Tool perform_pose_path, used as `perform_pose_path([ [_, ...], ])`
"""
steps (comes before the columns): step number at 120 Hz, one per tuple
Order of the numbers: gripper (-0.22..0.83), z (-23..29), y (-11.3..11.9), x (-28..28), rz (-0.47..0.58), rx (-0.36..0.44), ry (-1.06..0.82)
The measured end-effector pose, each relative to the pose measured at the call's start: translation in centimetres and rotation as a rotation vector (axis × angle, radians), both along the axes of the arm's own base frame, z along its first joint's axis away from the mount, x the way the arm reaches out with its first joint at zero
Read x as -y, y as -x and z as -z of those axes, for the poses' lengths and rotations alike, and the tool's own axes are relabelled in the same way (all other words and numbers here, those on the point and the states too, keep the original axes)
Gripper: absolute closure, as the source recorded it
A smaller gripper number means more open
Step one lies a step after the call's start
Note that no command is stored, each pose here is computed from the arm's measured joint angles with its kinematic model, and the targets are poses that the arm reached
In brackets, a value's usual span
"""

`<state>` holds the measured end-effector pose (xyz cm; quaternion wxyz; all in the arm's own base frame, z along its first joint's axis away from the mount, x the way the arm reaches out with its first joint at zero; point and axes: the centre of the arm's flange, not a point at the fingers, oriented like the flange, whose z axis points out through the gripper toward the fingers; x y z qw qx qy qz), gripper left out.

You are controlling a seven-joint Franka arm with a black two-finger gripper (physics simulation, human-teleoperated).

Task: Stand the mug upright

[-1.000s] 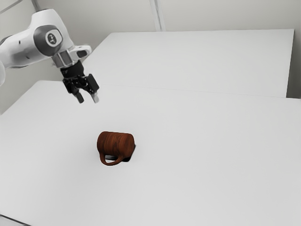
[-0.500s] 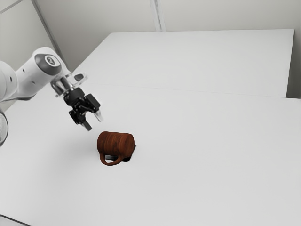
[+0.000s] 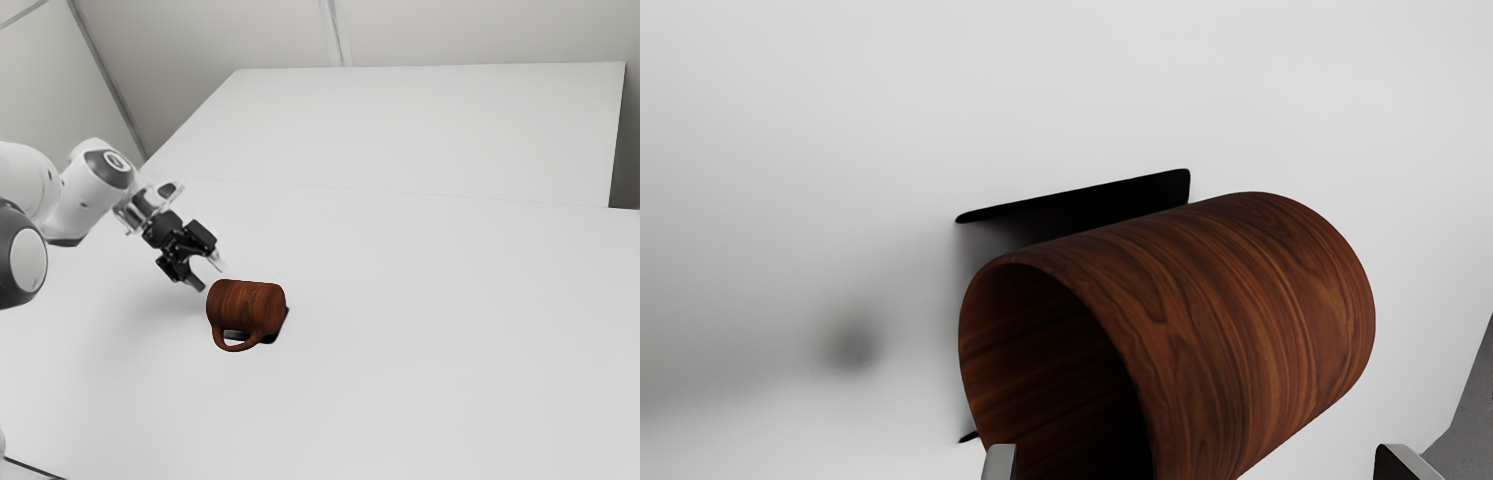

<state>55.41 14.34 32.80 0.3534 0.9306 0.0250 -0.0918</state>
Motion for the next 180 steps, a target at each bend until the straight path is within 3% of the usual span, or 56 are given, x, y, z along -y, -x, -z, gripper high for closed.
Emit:
perform_pose_path([
  [46, 0.03, 1.5, 2.3, 1.0, -0.024, 0.016, 0.069],
  [103, 0.06, 0.4, 2.0, 3.6, -0.022, 0.045, 0.164],
  [139, 0.44, -1.2, 1.7, 5.8, 0.010, 0.045, 0.179],
  [180, 0.65, -0.9, 1.4, 8.0, 0.038, 0.017, 0.181],
])
